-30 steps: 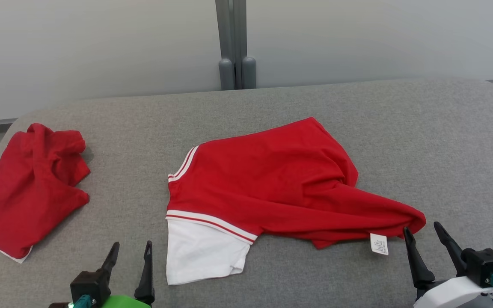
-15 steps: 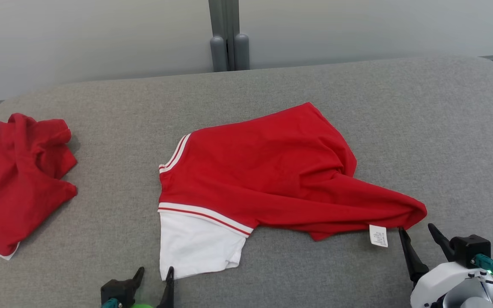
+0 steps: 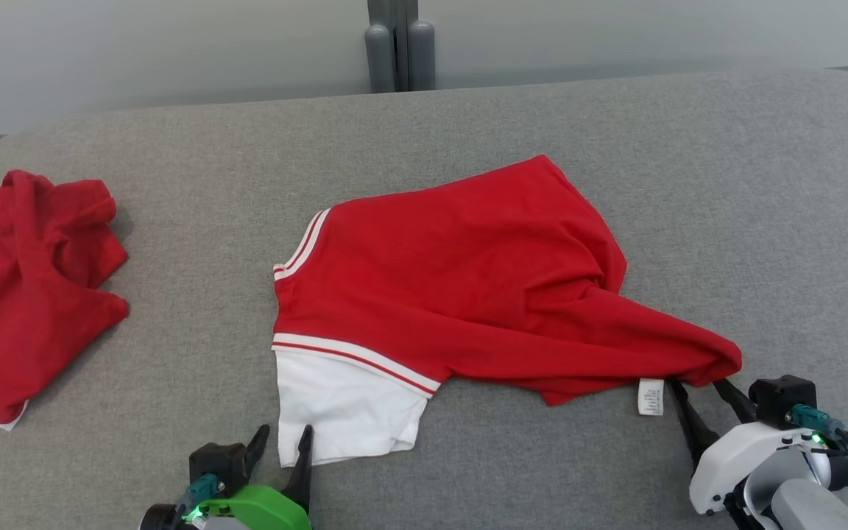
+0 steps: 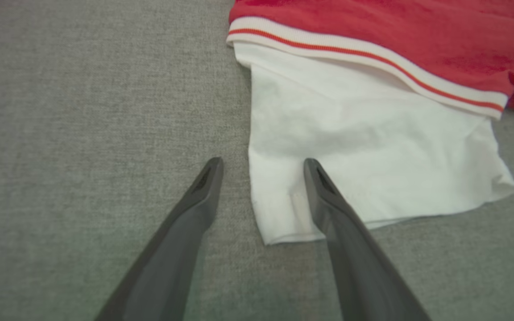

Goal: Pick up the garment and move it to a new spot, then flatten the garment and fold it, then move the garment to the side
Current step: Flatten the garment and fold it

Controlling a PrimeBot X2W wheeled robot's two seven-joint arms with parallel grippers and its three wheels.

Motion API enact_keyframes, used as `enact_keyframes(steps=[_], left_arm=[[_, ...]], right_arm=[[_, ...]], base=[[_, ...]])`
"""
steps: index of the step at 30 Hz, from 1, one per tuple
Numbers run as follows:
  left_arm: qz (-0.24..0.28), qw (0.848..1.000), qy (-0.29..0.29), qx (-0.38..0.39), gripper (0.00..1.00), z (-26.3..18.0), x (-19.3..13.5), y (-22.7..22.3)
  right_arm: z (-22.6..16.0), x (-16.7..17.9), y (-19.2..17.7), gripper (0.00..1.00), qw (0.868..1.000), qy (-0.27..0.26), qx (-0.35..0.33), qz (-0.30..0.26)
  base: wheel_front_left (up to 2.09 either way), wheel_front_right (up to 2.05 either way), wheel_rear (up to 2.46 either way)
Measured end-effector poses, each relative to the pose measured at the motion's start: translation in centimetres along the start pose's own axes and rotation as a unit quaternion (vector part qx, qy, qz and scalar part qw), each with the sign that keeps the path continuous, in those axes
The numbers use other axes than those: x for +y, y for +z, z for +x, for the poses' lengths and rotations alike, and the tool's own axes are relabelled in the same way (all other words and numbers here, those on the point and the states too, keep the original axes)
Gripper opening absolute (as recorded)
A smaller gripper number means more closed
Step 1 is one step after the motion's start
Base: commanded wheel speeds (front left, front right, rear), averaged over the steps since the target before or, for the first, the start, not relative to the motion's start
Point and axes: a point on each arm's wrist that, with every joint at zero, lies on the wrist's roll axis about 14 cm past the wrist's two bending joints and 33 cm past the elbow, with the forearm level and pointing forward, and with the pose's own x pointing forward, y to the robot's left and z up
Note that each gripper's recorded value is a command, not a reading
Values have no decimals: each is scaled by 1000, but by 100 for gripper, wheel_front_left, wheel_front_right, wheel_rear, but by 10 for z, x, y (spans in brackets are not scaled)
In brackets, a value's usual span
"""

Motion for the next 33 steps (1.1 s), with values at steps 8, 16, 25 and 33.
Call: enact_keyframes(steps=[8,16,25,33], left_arm=[[-44,999,-16,-17,0,7,-14,12],[-59,992,-33,-102,0,5,-24,62],[-24,971,-70,-225,0,11,-35,158],[51,943,-115,-308,0,41,-50,290]], right_arm=[[4,13,10,0,999,32,-10,-3],[-20,44,37,0,993,91,-67,-20],[-21,69,106,0,976,140,-165,-40],[18,62,199,0,954,149,-255,-47]], base=[[0,0,0],[0,0,0],[0,0,0],[0,0,0]])
